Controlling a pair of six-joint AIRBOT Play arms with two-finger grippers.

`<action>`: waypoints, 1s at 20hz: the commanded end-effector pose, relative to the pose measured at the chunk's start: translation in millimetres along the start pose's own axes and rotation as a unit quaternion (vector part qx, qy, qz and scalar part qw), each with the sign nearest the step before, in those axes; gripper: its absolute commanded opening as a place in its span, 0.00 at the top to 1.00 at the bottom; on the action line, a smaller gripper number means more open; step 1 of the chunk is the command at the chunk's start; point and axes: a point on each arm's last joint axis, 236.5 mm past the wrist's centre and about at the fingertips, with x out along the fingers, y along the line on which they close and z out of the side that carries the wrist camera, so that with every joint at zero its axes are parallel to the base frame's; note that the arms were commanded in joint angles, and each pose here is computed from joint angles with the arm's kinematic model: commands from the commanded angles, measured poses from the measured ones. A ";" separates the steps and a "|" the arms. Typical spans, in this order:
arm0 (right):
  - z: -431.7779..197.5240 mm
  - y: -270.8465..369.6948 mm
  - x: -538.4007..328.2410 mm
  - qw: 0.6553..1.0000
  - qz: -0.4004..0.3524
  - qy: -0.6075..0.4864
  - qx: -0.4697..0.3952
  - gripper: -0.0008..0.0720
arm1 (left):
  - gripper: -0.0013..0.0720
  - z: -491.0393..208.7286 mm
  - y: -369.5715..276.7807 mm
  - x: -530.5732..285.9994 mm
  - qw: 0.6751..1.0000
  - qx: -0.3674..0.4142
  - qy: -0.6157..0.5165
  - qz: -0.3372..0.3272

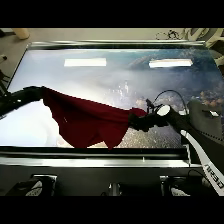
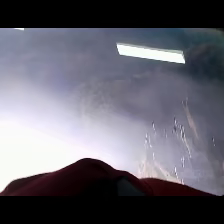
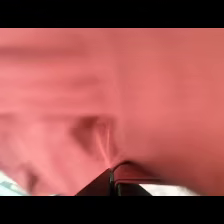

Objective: Fold the shirts.

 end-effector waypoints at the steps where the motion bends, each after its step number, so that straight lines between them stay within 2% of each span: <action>1: 36.8 69.7 -102.6 0.983 0.026 -0.111 -0.146 0.96 | 0.95 80.0 -19.4 -46.0 0.996 0.035 -0.078 -0.003; 2: 52.7 102.7 -165.1 0.961 0.033 -0.192 -0.197 0.96 | 0.95 121.3 -33.6 -78.0 0.991 0.051 -0.123 -0.003; 4: 56.6 168.1 -321.0 0.874 0.028 -0.391 -0.289 0.96 | 0.95 208.2 -78.5 -174.4 0.965 0.097 -0.245 0.001; 6: 9.9 203.2 -460.6 0.764 -0.005 -0.554 -0.331 0.96 | 0.95 260.0 -129.7 -276.7 0.919 0.160 -0.359 0.018; 7: -22.4 208.9 -505.9 0.728 -0.008 -0.604 -0.324 0.96 | 0.95 272.5 -155.7 -324.2 0.893 0.191 -0.407 0.030; 9: -71.1 211.4 -540.8 0.704 0.022 -0.643 -0.303 0.96 | 0.95 276.3 -196.2 -384.6 0.860 0.207 -0.466 0.027; 11: -89.3 201.2 -536.5 0.714 0.011 -0.632 -0.301 0.96 | 0.95 270.5 -219.4 -416.4 0.842 0.201 -0.501 0.010; 12: -88.9 192.2 -529.9 0.726 -0.006 -0.621 -0.297 0.96 | 0.95 269.6 -219.6 -424.0 0.835 0.206 -0.509 0.022; 15: -72.7 171.5 -500.0 0.771 -0.043 -0.569 -0.282 0.96 | 0.95 274.3 -200.7 -416.6 0.838 0.208 -0.501 0.058; 18: -35.0 135.3 -439.9 0.848 -0.101 -0.458 -0.247 0.96 | 0.95 285.0 -158.3 -367.6 0.869 0.183 -0.453 0.075; 20: -4.8 96.4 -375.7 0.910 -0.147 -0.328 -0.205 0.96 | 0.95 279.2 -107.5 -292.6 0.918 0.148 -0.358 0.078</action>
